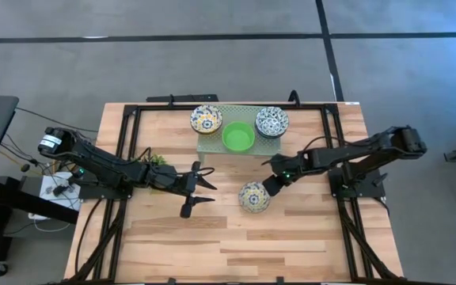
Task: Pick & Place Mini bowls
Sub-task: Stack the yellow bowl on the yellow bowl on the shelf
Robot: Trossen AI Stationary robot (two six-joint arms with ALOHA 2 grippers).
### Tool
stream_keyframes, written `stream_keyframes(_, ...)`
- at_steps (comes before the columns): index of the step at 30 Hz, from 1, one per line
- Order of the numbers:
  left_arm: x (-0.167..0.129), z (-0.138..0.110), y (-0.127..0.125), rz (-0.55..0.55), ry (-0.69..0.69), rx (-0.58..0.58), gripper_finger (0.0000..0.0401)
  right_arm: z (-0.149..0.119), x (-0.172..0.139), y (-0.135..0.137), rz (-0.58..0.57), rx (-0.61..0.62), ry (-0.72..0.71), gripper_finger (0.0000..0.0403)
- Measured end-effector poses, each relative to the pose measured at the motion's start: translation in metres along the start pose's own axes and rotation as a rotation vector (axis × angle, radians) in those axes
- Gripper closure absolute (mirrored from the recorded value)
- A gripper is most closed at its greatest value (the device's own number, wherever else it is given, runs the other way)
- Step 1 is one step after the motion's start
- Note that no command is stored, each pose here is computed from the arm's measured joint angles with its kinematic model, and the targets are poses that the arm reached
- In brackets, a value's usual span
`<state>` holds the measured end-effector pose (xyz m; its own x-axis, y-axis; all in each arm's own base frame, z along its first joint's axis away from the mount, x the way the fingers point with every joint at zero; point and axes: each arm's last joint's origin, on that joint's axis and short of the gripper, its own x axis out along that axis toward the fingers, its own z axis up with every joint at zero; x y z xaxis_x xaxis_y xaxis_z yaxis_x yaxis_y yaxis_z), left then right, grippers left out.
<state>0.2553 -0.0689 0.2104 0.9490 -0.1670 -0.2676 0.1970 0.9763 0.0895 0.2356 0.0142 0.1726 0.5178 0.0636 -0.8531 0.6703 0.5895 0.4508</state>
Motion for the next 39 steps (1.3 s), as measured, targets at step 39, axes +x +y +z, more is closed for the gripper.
stream_keyframes(39, 0.000, 0.000, 0.000, 0.000, 0.000, 0.000, 0.0224, -0.001, 0.026, 0.009, 0.069, -0.018, 0.036, 0.0351)
